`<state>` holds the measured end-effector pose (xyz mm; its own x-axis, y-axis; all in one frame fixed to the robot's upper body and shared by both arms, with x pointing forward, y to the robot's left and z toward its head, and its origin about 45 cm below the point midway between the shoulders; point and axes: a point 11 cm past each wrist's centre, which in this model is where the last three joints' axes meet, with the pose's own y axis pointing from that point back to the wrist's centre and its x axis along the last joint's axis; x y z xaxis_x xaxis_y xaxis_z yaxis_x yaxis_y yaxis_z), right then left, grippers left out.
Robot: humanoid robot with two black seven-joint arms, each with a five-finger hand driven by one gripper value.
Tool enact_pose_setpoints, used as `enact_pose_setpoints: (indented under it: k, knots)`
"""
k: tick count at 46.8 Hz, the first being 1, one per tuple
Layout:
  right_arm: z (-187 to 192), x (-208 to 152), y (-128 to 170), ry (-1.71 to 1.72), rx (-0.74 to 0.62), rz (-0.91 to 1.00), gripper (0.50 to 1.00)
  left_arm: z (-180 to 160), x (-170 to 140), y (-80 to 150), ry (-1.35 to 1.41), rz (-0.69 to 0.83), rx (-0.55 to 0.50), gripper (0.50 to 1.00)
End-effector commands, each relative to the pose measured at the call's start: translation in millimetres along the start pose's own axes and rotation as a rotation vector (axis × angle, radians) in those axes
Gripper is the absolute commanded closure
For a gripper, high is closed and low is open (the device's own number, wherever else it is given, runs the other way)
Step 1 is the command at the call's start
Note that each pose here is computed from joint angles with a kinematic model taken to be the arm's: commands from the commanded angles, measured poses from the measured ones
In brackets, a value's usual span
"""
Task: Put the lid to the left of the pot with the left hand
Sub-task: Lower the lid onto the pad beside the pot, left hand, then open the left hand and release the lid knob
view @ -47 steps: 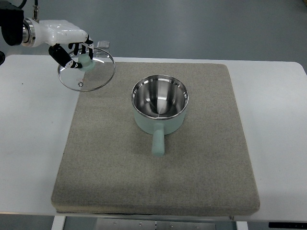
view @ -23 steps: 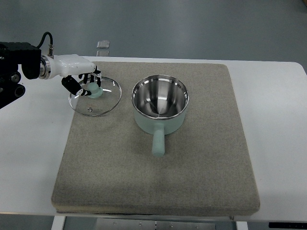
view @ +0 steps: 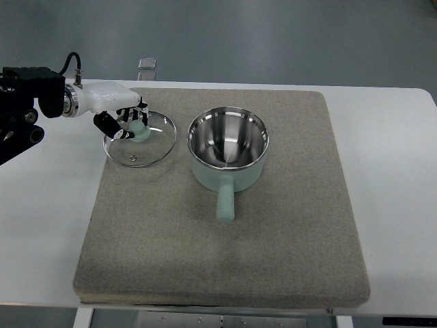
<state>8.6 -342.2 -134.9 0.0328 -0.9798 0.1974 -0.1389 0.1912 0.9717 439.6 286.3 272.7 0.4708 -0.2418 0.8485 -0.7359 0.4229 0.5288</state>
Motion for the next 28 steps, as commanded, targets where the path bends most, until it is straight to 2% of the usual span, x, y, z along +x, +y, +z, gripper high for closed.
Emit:
enact_pose_setpoints:
  k: [1,7,12,16,20,21,28]
  knots:
    - [0.0,-0.1,0.0,0.0,0.0,-0.001,0.579,0.0,0.6,0.1,0.0,0.002,0.0,0.778]
    - [0.0,0.1,0.0,-0.001,0.0,0.001,0.579,0.0,1.0,0.1,0.003,0.006,-0.001,0.656]
    - [0.0,0.1,0.0,-0.001,0.0,0.001,0.579,0.4,1.7,0.2,0.016,0.009,-0.004,0.607]
    - [0.0,0.1,0.0,0.0,0.0,0.0,0.579,-0.9,5.4,1.0,0.029,0.024,-0.002,0.542]
    - [0.0,0.1,0.0,0.0,0.0,0.0,0.579,-5.1,8.8,1.7,0.084,0.058,-0.001,0.527]
    - [0.0,0.1,0.0,-0.001,0.0,0.001,0.579,-6.3,9.8,1.9,0.108,0.074,-0.002,0.51]
    - [0.0,0.1,0.0,0.0,0.0,0.0,0.579,-23.0,14.5,4.8,0.402,0.207,0.0,0.506]
